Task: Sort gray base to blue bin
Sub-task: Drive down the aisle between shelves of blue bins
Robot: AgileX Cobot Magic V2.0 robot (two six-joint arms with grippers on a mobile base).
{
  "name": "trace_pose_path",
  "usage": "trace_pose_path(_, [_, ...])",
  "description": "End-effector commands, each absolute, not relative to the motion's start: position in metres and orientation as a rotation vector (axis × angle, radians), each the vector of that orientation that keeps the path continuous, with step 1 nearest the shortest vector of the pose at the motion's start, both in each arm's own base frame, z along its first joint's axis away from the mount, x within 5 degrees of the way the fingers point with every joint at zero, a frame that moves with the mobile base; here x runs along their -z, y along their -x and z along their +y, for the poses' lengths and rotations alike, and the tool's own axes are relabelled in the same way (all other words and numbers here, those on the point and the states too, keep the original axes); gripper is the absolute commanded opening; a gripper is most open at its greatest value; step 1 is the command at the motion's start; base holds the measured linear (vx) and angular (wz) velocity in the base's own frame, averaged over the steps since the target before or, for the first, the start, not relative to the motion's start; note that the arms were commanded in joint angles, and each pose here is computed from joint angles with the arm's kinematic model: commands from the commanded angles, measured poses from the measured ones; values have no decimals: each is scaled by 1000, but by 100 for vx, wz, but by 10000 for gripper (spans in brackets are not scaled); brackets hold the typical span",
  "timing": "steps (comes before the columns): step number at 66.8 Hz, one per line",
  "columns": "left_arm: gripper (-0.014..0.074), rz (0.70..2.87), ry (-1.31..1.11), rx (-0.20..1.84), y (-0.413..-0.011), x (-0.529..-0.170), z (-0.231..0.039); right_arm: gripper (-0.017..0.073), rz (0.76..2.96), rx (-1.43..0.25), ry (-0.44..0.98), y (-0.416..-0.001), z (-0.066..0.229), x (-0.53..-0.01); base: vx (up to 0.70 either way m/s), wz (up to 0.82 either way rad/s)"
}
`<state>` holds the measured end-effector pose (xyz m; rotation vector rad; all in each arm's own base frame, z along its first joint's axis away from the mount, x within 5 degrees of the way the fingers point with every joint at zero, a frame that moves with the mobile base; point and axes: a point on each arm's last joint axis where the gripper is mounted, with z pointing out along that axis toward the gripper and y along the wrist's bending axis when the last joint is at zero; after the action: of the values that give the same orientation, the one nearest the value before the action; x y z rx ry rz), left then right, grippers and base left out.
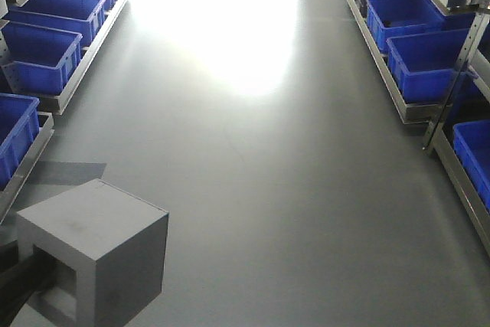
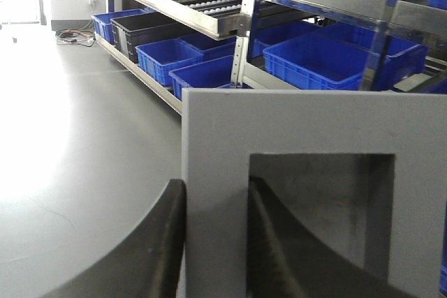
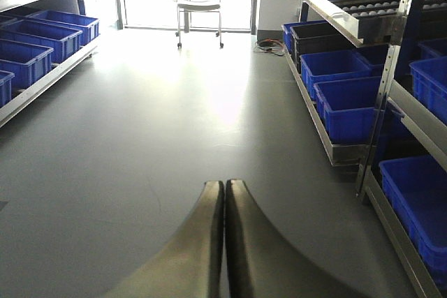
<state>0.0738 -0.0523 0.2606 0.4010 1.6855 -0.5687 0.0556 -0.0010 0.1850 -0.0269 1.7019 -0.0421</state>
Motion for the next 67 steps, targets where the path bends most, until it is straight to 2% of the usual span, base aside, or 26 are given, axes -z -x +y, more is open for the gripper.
trace_pose_path(1, [-7,1550,-372,619,-74,-281,-54,-5,1621,59,43,-56,-1,-191,49,0])
trace_pose_path(67, [-7,1550,-372,619,-74,-281,-54,-5,1619,59,43,-56,-1,-191,50,10])
